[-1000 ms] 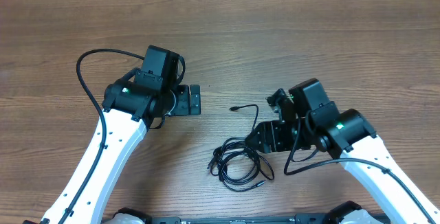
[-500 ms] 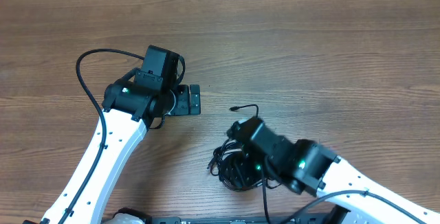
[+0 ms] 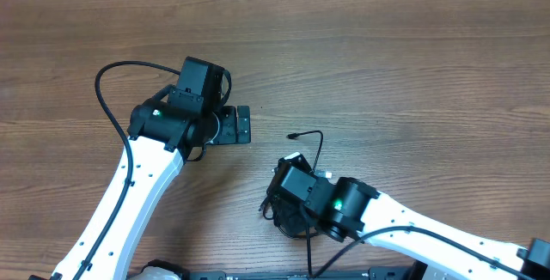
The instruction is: Untangle cables
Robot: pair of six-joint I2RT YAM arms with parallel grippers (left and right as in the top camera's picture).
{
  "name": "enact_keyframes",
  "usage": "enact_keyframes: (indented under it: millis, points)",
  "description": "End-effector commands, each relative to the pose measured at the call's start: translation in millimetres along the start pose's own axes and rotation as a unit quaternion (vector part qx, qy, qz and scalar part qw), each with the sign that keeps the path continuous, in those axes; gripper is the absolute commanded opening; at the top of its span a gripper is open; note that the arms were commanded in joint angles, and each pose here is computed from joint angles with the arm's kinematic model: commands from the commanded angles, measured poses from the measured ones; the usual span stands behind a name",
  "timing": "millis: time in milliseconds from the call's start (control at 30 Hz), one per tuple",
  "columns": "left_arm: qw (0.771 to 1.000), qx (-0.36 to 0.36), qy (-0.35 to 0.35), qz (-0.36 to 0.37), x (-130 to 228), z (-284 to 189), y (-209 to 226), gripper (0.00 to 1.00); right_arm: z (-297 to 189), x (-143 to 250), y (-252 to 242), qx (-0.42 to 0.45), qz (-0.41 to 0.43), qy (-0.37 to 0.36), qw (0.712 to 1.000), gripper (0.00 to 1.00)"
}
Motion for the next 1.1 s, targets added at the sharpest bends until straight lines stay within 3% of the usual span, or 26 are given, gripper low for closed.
enact_keyframes:
  millis: [0, 533, 767, 900, 1067]
  points:
    - [1.000, -0.003, -0.013, -0.004, -6, -4, -1, 1.00, 8, -5, 6, -0.003, 0.014, 0.002, 1.000, 0.64]
    - [1.000, -0.003, -0.013, -0.004, -6, -4, -1, 0.99, 22, -9, 9, -0.003, -0.001, 0.006, 1.000, 0.64]
    - [1.000, -0.003, -0.013, -0.004, -6, -4, -1, 1.00, 22, -13, 12, -0.013, 0.155, 0.001, 0.988, 0.64]
    - [1.000, -0.003, -0.013, -0.004, -6, -4, -1, 1.00, 22, -13, 13, -0.014, 0.240, 0.003, 0.971, 0.49]
    - [1.000, -0.003, -0.013, -0.004, -6, -4, -1, 0.99, 22, -15, 9, -0.004, 0.291, -0.007, 0.957, 0.50]
Point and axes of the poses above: each gripper's point midway between its finger pads, its own z axis out along the fingers, its own y axis along the line the jaws close on, x = y × z, the point moved 3 cm from there along -z, back along the fingers, and after that the axes turned 6 degrees about -z, right-handed, at the moved point
